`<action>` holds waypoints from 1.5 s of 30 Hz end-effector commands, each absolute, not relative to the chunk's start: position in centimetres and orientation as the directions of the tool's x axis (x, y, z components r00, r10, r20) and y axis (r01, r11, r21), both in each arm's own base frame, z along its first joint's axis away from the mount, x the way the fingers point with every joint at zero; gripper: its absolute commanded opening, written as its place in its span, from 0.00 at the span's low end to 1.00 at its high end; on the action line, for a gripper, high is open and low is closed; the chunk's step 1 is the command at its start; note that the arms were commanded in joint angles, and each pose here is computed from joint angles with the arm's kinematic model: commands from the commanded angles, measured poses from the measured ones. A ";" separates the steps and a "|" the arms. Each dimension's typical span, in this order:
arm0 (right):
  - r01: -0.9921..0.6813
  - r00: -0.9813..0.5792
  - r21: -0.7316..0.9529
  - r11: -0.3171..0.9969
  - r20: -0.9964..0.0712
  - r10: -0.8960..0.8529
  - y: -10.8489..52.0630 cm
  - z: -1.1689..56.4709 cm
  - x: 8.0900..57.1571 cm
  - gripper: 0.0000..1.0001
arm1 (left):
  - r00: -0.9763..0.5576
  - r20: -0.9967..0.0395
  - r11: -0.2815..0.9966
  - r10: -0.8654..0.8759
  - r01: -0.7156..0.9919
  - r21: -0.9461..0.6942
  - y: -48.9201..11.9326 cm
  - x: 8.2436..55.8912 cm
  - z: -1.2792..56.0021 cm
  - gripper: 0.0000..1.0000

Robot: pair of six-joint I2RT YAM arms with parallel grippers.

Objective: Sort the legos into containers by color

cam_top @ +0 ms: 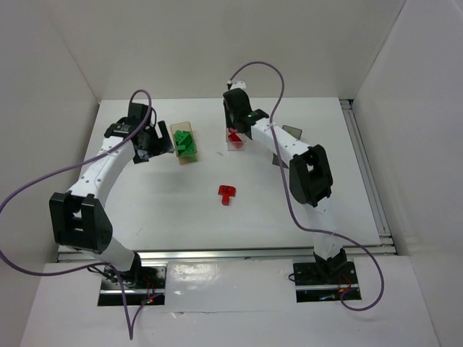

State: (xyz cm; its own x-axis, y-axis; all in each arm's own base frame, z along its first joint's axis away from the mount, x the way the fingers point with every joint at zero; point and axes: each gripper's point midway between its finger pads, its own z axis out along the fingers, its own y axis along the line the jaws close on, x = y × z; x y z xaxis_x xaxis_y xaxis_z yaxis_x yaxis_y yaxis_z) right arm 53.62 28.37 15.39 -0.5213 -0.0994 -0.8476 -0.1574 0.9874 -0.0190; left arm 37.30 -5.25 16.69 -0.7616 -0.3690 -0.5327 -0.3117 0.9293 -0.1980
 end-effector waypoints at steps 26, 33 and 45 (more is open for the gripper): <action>-0.460 -0.628 0.053 0.886 -0.725 -0.283 31.8 11.4 32.9 0.97 | -0.759 -0.515 0.916 -0.399 -0.309 -0.255 -5.8 37.1 16.3 0.98; -0.573 -0.611 -0.078 0.816 -0.623 -0.489 32.0 7.0 30.8 0.98 | -0.759 -0.508 0.912 -0.407 -0.312 -0.266 -6.0 36.9 16.0 0.97; -0.527 -0.642 -0.120 0.841 -0.593 -0.487 30.8 3.9 34.1 0.87 | -0.751 -0.526 0.917 -0.399 -0.310 -0.252 -5.6 37.1 16.4 0.97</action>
State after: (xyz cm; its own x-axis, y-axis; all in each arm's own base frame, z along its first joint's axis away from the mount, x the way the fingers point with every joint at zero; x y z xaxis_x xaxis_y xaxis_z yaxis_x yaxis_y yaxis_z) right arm 31.86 30.61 2.65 -0.6575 -0.5130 -0.5518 -0.5542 0.8255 -0.1070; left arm 36.32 -5.83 14.57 -0.7857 -0.3918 -0.4787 -0.3179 0.9196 -0.2310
